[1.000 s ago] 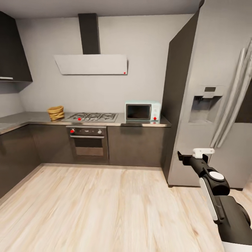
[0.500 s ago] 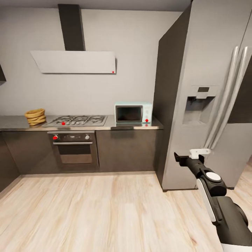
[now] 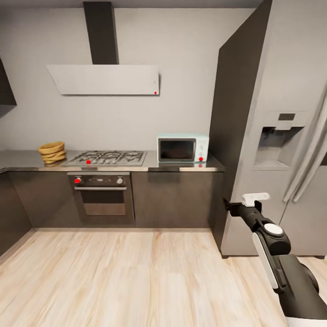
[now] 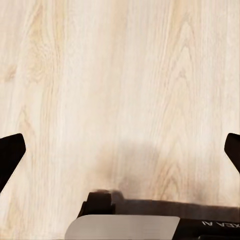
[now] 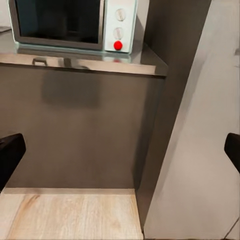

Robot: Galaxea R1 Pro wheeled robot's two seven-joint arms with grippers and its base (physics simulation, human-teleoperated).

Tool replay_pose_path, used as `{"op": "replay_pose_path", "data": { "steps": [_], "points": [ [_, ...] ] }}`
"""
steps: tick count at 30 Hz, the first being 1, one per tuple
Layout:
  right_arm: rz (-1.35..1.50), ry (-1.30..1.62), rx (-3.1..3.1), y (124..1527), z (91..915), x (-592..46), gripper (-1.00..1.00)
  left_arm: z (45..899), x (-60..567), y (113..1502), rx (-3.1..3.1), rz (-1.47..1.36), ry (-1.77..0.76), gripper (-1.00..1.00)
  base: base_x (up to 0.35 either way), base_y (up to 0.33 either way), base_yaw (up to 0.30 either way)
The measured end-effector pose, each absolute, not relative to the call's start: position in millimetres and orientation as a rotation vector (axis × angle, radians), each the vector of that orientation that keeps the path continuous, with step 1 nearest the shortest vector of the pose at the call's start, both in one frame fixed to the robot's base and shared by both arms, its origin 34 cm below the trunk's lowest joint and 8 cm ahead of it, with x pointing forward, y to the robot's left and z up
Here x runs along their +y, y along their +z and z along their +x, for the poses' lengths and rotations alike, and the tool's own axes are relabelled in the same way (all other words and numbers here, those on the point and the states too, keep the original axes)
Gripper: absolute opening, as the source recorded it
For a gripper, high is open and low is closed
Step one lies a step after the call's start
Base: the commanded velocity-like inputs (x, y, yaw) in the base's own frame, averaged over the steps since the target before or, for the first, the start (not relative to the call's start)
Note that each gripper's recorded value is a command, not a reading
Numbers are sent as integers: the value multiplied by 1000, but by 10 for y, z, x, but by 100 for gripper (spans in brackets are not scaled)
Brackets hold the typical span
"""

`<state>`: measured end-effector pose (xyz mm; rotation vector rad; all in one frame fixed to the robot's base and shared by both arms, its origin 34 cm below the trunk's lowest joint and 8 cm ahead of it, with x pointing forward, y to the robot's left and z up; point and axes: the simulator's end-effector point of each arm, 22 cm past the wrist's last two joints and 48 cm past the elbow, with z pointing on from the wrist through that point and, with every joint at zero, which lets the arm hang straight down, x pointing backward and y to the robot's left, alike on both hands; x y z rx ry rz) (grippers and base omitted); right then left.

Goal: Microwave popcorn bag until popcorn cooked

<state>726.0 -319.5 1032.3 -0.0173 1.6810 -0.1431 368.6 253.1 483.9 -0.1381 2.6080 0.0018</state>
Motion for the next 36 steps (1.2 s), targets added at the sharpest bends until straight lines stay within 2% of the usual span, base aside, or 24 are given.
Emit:
{"op": "replay_pose_path", "data": {
  "steps": [36],
  "points": [
    [-18,-134,1673,10357,7260,-3160,100,3687,2535,4839,2608,-138,2,100,345,0,0]
  ]
}}
